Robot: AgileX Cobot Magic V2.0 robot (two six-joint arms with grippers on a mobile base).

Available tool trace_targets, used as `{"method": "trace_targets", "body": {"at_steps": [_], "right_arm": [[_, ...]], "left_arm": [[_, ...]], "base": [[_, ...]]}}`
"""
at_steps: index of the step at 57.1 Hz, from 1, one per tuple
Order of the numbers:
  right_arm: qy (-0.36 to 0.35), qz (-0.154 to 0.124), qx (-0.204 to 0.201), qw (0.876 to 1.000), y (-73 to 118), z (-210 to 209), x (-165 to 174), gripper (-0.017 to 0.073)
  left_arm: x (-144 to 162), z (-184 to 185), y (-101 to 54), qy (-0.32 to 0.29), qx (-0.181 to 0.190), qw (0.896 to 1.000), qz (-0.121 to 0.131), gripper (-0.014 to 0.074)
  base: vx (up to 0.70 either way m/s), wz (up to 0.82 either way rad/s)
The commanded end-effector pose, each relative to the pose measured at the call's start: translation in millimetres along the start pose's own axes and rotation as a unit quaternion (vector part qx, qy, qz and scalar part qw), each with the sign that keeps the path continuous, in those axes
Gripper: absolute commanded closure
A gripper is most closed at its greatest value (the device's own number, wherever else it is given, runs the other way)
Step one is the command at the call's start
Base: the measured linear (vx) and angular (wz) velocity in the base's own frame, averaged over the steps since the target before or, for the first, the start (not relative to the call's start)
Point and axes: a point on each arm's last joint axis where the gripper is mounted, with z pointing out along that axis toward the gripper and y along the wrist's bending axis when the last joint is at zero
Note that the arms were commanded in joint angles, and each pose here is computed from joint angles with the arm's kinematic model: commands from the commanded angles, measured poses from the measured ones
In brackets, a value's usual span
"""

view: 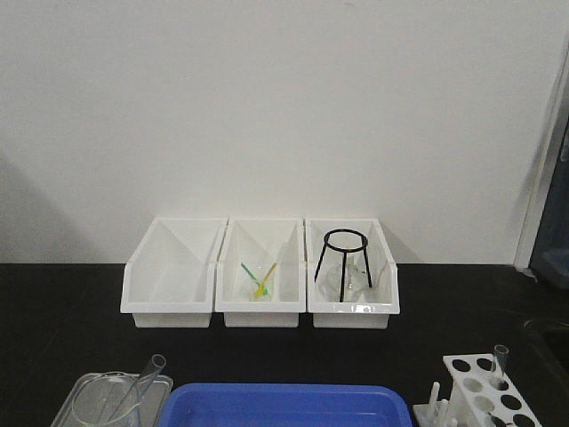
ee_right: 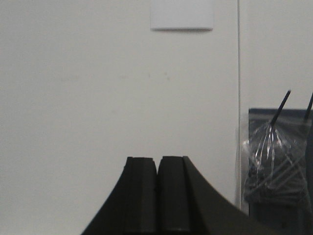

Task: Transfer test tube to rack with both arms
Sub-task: 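Close the left gripper around the upper part of the test tube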

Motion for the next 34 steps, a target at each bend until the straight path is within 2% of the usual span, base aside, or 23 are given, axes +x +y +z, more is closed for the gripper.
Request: {"method": "trace_targets", "body": {"at_steps": [1, 13, 20, 27, 34], "right_arm": [[0.013, -0.011, 0.004, 1.0, -0.7, 30.4, -0.3, 0.057], [0.098, -0.01, -0.003, 0.995, 1.8, 64.6, 35.3, 0.0564], [0.114, -0.01, -0.005, 0.993, 2.3, 67.1, 40.4, 0.0536], [0.122, -0.01, -0.007, 0.992, 2.6, 66.7, 41.8, 0.0457], [0.125, -0.01, -0.007, 0.992, 2.7, 66.6, 42.4, 0.0308]], "left_arm": [[-6.7, 36.5, -0.9, -0.005, 0.009, 1.0, 0.003, 0.0598], [27.5, 84.2, -3.4, 0.061, 0.02, 0.998, 0.0, 0.0581], [36.6, 92.8, -4.2, 0.073, 0.022, 0.997, -0.005, 0.0517], [39.8, 94.6, -4.2, 0.082, 0.022, 0.996, -0.005, 0.0398], [41.2, 94.3, -4.0, 0.09, 0.02, 0.996, -0.003, 0.0235]], "base": [[0.0, 0.0], [0.0, 0.0], [0.0, 0.0], [0.0, 0.0], [0.0, 0.0]]}}
